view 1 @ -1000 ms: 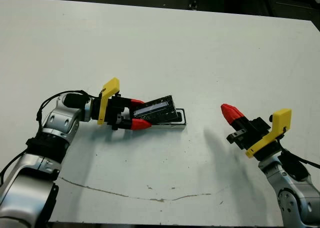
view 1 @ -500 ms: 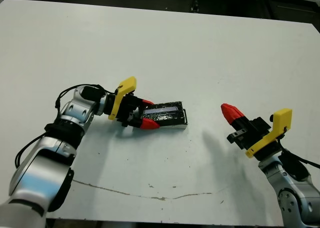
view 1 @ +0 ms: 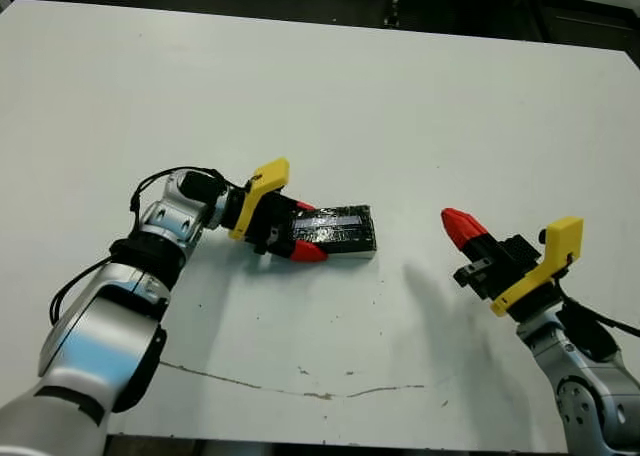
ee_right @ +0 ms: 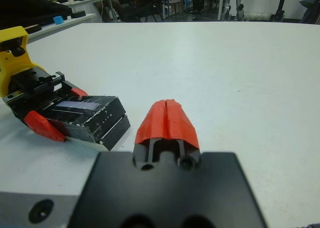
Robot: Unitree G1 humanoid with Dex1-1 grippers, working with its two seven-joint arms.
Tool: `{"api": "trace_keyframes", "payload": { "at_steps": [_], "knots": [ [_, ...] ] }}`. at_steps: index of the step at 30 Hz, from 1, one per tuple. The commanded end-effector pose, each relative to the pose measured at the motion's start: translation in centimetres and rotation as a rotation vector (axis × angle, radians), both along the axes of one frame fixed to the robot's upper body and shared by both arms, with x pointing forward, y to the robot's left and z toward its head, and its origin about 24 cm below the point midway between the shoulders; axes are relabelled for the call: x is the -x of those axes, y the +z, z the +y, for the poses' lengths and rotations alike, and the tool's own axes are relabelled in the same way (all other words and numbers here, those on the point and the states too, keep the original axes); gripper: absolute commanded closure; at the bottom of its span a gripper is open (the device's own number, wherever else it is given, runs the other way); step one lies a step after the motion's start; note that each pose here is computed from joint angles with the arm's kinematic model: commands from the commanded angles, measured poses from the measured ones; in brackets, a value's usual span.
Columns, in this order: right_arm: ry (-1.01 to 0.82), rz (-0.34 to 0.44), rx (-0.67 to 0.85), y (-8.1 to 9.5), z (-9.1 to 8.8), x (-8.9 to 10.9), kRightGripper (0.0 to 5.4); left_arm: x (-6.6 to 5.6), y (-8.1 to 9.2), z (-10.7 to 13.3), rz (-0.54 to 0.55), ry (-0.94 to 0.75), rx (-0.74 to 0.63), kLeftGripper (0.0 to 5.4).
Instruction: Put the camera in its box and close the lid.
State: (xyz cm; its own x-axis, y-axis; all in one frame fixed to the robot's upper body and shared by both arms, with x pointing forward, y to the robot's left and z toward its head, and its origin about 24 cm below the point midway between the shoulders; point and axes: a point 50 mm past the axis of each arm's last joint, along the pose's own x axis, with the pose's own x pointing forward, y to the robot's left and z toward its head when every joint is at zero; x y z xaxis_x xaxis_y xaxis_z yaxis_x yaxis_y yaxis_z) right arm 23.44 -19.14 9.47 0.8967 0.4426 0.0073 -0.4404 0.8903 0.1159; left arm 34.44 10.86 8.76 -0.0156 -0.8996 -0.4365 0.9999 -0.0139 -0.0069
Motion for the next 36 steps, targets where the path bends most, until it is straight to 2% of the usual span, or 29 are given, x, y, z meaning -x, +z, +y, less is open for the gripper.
{"api": "trace_keyframes", "payload": {
  "at_steps": [1, 8, 17, 24, 26, 31, 36],
  "knots": [
    [-0.012, 0.011, 0.024, 0.0, -0.5, 0.1, 5.40, 1.7, -2.9, -3.2, 0.075, -0.091, -0.040, 2.23],
    [-0.012, 0.011, 0.025, -0.1, -0.5, 0.1, 5.40, 1.7, -2.4, -4.2, 0.049, -0.122, -0.046, 2.23],
    [-0.016, 0.010, 0.028, -0.1, -0.4, 0.1, 5.40, 1.9, -1.3, -5.6, -0.074, -0.146, -0.106, 2.23],
    [-0.020, 0.008, 0.025, -0.1, -0.5, 0.1, 5.40, 1.9, -1.4, -5.7, -0.061, -0.072, -0.138, 2.23],
    [-0.021, 0.009, 0.021, -0.1, -0.5, 0.1, 5.40, 1.9, -1.4, -5.6, -0.070, -0.074, -0.155, 1.85],
    [-0.016, 0.014, 0.009, -0.1, -0.5, 0.1, 5.40, 1.8, -1.4, -4.9, -0.122, -0.105, -0.185, 1.25],
    [-0.017, 0.014, 0.015, -0.1, -0.5, 0.1, 5.40, 1.7, -1.4, -4.1, -0.123, -0.079, -0.181, 0.69]
  ]
}}
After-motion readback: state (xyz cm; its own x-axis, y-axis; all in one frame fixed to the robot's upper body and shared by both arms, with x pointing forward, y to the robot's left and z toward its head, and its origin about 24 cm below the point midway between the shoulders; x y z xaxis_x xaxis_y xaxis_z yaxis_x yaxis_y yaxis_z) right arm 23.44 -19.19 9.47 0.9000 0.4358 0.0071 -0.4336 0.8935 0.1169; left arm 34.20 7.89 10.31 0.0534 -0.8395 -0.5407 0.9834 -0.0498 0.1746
